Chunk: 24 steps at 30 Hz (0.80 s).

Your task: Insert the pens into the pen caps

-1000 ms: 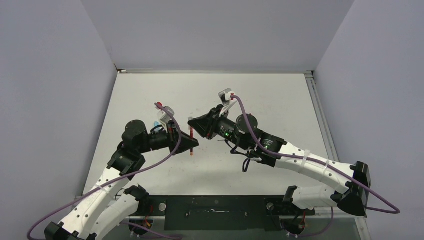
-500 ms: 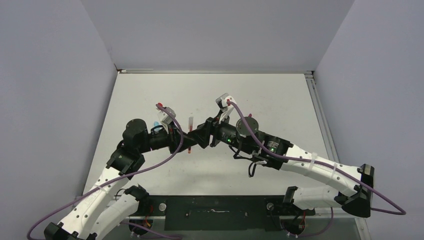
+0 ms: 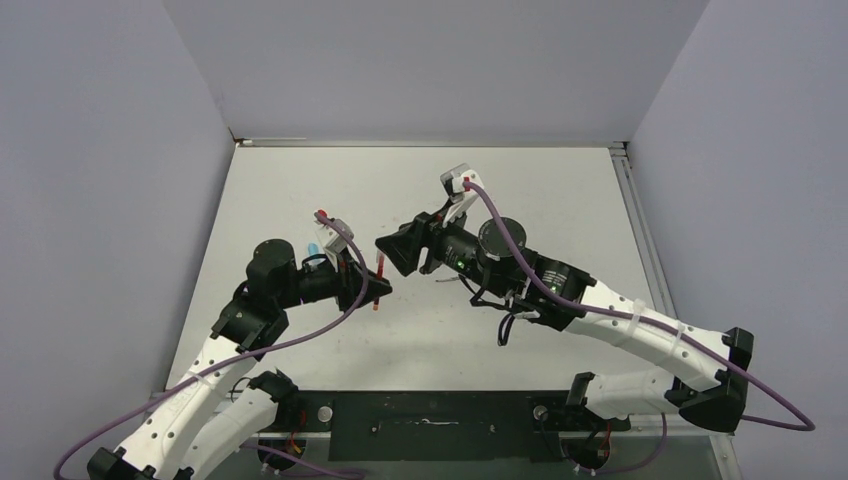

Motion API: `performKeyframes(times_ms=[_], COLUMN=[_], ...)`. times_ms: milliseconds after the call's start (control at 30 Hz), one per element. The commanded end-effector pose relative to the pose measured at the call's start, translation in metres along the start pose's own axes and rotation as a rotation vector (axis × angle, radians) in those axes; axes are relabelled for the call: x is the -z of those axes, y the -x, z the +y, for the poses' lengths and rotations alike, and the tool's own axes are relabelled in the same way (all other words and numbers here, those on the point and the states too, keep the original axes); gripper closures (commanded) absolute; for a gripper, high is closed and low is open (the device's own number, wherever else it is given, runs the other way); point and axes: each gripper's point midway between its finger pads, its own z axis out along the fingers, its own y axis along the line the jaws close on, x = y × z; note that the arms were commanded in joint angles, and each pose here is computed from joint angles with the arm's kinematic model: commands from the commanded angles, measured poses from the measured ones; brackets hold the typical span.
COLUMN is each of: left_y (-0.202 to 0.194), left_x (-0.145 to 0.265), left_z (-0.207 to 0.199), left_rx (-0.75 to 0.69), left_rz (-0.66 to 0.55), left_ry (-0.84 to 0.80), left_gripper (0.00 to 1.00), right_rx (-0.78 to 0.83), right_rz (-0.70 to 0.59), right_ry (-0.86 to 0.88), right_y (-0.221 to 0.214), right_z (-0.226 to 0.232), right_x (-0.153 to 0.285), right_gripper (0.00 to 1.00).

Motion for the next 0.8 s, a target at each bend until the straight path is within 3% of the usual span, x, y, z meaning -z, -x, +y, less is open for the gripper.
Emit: performKeyframes(times_ms=[0, 767], left_y=[0.022, 0.030], left_x=[0.005, 0.007], left_z=[-0.011, -0.019], left_rx=[-0.069, -0.074], left_rz=[-0.046, -0.059], left_ry=[-0.021, -0.047], left_gripper=[1.00, 1.00], right_rx=[0.004, -0.018], right_rz=[-0.034, 0.039], right_ry=[-0.010, 0.030], right_y=[0.015, -0.012], right_z=[0.005, 0.012], right_x=[-0.011, -0.035], right_gripper=[0.45, 0.55])
